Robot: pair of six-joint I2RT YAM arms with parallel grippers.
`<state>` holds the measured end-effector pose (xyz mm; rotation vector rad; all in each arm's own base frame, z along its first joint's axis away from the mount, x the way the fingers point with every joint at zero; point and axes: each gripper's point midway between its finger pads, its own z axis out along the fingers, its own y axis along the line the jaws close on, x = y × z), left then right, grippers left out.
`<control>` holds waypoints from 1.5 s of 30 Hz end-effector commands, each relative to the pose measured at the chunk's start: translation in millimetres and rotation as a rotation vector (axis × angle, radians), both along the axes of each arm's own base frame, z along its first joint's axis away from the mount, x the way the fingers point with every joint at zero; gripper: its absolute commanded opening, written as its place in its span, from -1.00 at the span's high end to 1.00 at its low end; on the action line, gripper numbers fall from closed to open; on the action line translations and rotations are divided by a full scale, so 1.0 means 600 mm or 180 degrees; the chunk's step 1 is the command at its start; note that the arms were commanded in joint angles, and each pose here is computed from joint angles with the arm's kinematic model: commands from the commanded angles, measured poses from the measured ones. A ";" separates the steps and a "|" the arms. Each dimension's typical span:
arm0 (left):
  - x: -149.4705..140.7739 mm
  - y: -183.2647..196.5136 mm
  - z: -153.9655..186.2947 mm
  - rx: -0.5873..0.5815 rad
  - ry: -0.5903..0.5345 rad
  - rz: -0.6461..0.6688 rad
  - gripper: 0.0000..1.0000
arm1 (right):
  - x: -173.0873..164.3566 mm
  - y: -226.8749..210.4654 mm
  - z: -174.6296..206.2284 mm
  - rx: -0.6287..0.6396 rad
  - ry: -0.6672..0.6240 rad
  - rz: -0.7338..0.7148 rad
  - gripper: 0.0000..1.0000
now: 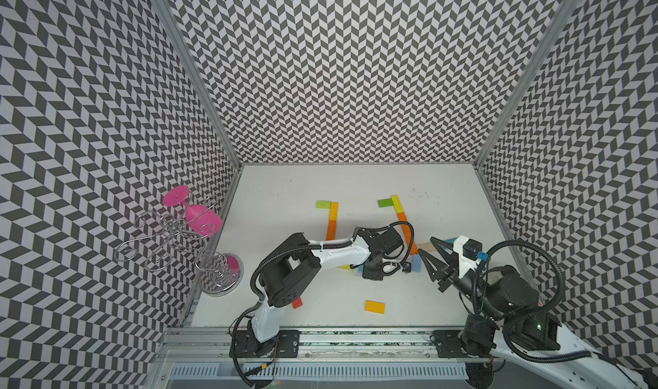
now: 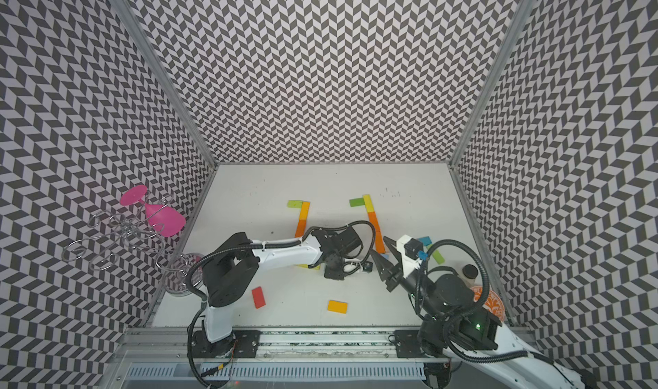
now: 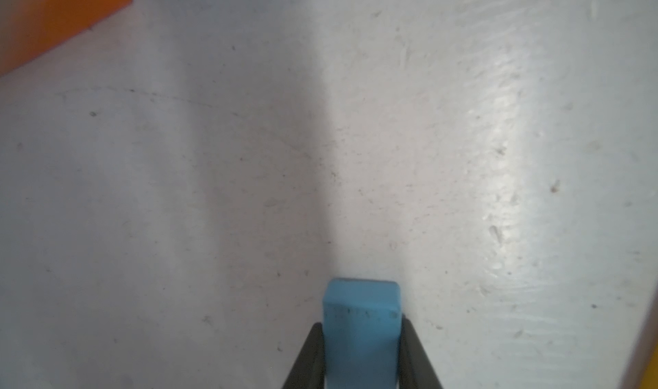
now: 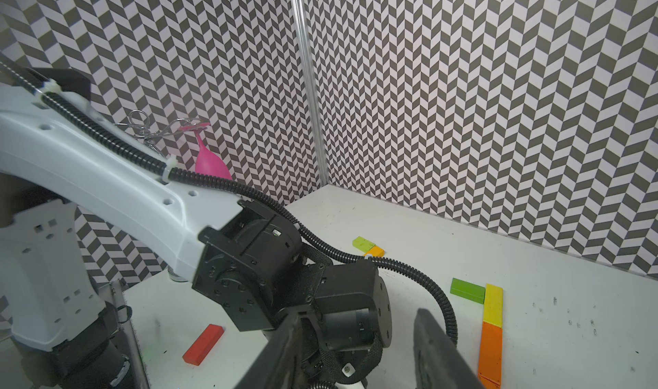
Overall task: Assemble a giraffe with building blocks
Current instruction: Assemble the building block at the center of the board.
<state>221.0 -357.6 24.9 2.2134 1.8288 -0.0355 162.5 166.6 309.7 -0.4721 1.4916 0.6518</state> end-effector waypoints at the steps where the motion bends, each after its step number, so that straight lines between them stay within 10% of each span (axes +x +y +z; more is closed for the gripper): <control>1: -0.003 0.024 -0.008 0.0107 0.0029 -0.0007 0.47 | -0.001 0.013 0.006 0.0065 -0.0038 0.0083 0.01; 25: 0.011 0.040 -0.001 0.0079 -0.0066 0.0015 0.43 | 0.001 0.022 0.002 0.0028 -0.0027 0.0113 0.01; 45: 0.013 0.032 0.022 -0.0027 -0.0160 -0.0005 -0.08 | 0.003 0.025 0.002 0.0015 -0.0033 0.0112 0.00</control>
